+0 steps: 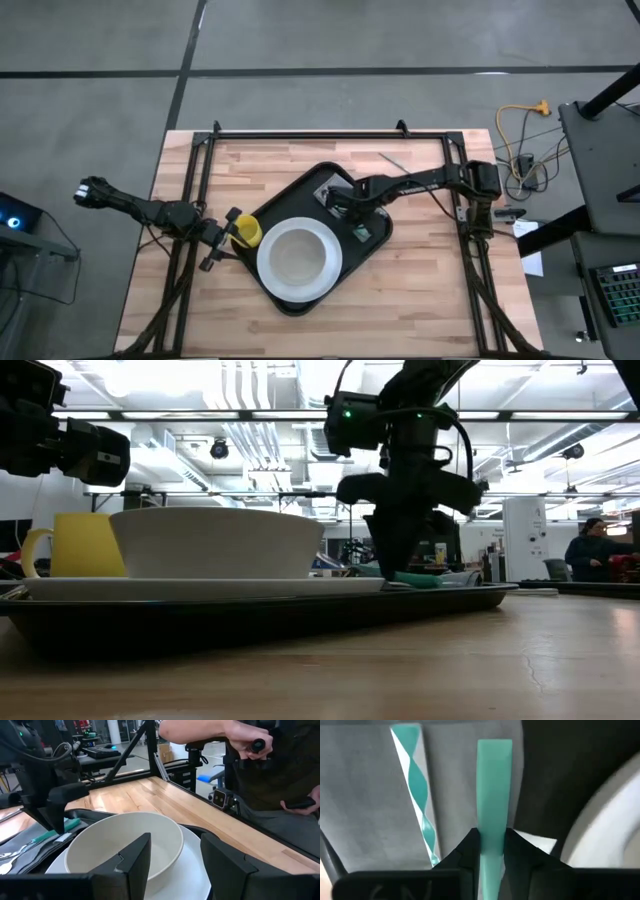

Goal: Set up tray
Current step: Put the green spoon on top of the gray napkin on the black tray to the left of the blue patterned fork

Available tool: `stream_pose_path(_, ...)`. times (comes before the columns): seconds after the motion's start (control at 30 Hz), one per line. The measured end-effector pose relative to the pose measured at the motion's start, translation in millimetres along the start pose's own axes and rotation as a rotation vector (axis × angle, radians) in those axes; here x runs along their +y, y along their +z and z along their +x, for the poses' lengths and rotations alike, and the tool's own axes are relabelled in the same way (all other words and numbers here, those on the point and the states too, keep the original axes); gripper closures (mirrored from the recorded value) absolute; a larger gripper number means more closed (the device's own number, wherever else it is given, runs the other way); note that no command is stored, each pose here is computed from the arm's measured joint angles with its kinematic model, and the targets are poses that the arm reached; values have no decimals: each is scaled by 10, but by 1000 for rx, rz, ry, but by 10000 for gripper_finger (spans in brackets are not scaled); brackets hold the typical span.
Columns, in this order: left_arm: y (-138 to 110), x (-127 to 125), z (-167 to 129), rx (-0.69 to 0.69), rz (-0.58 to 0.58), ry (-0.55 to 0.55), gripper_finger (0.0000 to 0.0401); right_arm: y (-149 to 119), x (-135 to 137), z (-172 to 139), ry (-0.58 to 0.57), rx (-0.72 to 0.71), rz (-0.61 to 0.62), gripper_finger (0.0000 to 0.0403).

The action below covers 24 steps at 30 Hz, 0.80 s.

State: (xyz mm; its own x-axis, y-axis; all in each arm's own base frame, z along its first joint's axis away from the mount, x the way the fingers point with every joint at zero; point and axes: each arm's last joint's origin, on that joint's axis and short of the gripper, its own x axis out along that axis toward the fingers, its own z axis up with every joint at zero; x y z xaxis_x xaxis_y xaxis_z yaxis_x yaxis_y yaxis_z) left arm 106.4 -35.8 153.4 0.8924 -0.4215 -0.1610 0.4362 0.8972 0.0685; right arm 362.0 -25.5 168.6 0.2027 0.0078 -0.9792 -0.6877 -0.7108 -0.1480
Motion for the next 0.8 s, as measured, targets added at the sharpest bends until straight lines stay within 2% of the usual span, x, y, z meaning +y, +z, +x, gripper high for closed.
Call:
stream_pose_path(0.5,-1,0,1,1,0,-1,242,-6,-17,12,-40,-1,-6,349)
stream_pose_path(0.8,-1,0,1,1,0,0,242,-34,1,242,10,-13,29,323)
